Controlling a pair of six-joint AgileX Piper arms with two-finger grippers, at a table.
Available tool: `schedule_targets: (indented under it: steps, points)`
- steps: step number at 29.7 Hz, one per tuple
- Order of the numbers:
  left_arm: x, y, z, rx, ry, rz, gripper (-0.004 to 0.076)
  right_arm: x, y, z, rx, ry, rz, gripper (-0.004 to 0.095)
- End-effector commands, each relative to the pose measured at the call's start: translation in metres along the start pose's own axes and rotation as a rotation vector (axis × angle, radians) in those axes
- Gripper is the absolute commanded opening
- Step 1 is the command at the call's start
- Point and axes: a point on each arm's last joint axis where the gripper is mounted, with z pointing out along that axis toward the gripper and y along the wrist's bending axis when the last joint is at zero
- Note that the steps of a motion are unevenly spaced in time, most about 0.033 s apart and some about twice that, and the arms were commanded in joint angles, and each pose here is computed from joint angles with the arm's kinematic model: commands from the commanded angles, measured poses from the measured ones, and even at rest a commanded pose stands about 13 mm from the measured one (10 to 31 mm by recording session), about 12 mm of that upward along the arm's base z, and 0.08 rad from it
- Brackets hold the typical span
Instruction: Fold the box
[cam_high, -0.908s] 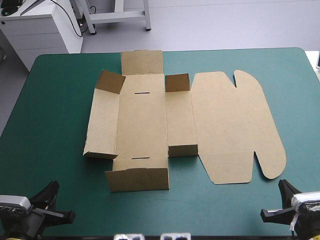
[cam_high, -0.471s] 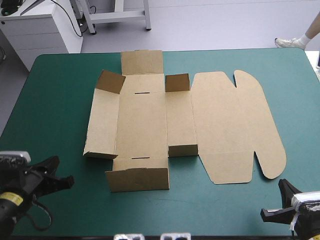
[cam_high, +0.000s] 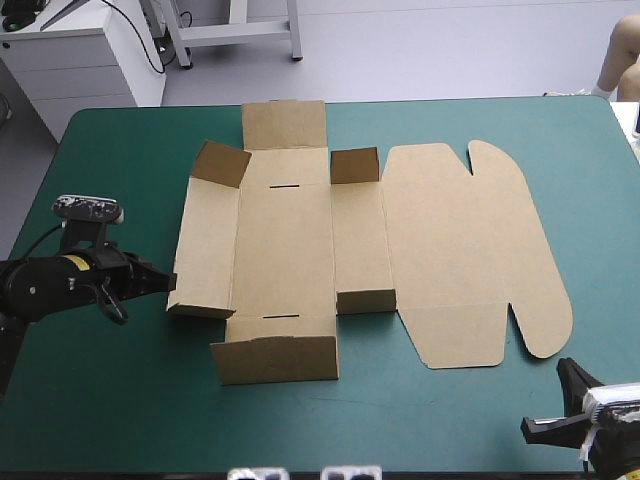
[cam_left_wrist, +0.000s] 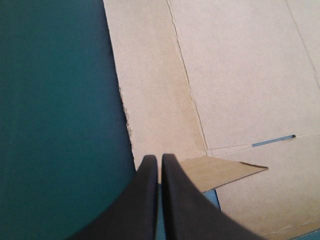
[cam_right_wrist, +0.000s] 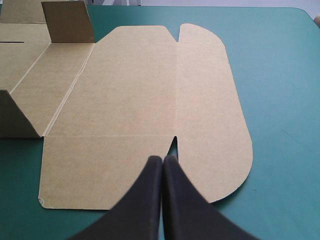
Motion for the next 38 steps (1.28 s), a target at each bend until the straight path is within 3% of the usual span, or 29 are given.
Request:
schedule_targets:
  steps: [1, 6, 8, 13, 19, 22, 28, 30, 38]
  points:
    - [-0.018, 0.007, 0.003, 0.043, -0.022, -0.015, 0.0015, -0.012, 0.000, -0.008, 0.002, -0.120, -0.005, -0.0014]
    - [-0.027, 0.035, 0.028, 0.344, 0.010, -0.169, 0.0015, -0.012, 0.000, -0.008, 0.002, -0.120, -0.005, -0.0014]
    - [-0.029, 0.051, 0.038, 0.397, 0.008, -0.239, 0.0015, -0.012, 0.000, -0.008, 0.002, -0.120, -0.005, -0.0014]
    - [-0.027, 0.092, 0.058, 0.373, 0.076, -0.418, 0.0014, -0.012, 0.000, -0.008, 0.002, -0.120, -0.005, -0.0014]
    - [-0.021, 0.108, 0.084, 0.309, 0.141, -0.421, 0.0035, -0.012, 0.000, -0.008, 0.002, -0.120, -0.005, -0.0014]
    - [-0.020, 0.109, 0.088, 0.313, 0.155, -0.426, 0.0131, -0.012, 0.000, -0.008, 0.002, -0.120, -0.005, -0.0014]
    - [-0.023, 0.110, 0.092, 0.287, 0.131, -0.433, 0.0472, -0.012, 0.001, -0.008, 0.000, -0.120, -0.010, -0.0014]
    - [-0.024, 0.107, 0.096, 0.280, 0.125, -0.425, 0.0538, -0.012, 0.001, -0.008, 0.000, -0.120, -0.010, -0.0014]
    - [-0.021, 0.096, 0.130, 0.316, 0.199, -0.410, 0.0549, -0.012, 0.001, -0.008, 0.000, -0.120, -0.010, -0.0014]
